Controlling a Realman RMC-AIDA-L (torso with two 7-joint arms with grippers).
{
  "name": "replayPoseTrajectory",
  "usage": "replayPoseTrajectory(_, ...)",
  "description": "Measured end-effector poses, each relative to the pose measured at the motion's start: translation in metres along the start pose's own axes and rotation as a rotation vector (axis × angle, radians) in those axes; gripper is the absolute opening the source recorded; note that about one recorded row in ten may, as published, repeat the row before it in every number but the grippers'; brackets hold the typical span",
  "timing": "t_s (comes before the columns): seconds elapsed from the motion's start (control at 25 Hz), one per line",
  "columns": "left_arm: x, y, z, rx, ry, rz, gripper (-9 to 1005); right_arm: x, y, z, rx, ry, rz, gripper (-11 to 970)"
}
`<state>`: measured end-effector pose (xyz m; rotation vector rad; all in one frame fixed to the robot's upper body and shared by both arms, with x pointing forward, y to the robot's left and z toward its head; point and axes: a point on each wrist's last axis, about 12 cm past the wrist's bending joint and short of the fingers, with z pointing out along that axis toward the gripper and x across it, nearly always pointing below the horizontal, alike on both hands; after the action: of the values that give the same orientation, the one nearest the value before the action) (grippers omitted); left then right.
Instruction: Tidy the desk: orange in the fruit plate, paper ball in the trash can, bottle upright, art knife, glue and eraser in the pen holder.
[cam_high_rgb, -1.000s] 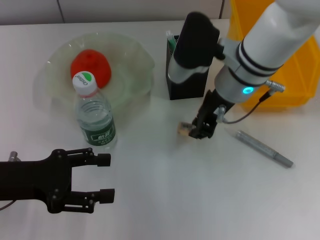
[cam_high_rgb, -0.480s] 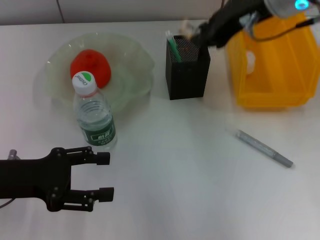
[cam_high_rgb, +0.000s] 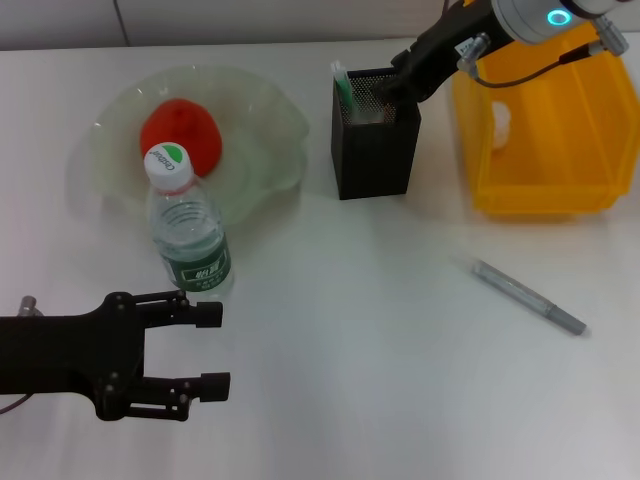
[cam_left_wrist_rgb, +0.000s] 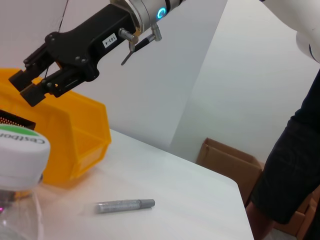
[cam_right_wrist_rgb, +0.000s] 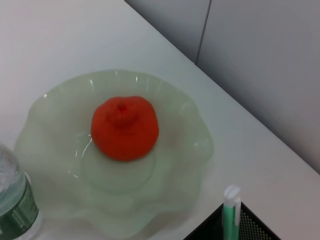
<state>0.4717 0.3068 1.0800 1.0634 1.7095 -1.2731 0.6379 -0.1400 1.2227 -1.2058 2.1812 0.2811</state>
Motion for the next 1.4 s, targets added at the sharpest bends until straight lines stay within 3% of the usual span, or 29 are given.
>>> replayPoseTrajectory(0.28, 0.001, -0.001, -0.001, -0.003, 0.000, -0.004, 838, 0.004, 0.009, -0.017, -0.032, 0.034, -0.028, 452)
replayPoseTrajectory(0.44, 0.002, -0.001, -0.002, -0.006, 0.001, -0.005, 838, 0.024, 0.022, -0.032, -0.106, 0.155, -0.042, 506)
replayPoseTrajectory(0.68, 0.000, 0.001, -0.001, -0.005, 0.003, 0.001, 838, 0.067, 0.032, -0.009, -0.135, 0.384, -0.007, 503)
replayPoseTrajectory(0.88, -0.001, 0.001, 0.001, -0.003, 0.001, 0.003, 838, 0.086, 0.034, 0.001, -0.129, 0.435, 0.018, 501)
replayPoseTrajectory(1.2, -0.001, 0.002, 0.003, -0.001, 0.000, 0.004, 838, 0.100, 0.032, 0.018, -0.114, 0.445, 0.043, 498)
replayPoseTrajectory(1.4, -0.002, 0.002, 0.004, 0.002, 0.001, 0.001, 838, 0.104, 0.028, 0.027, -0.102, 0.439, 0.052, 445)
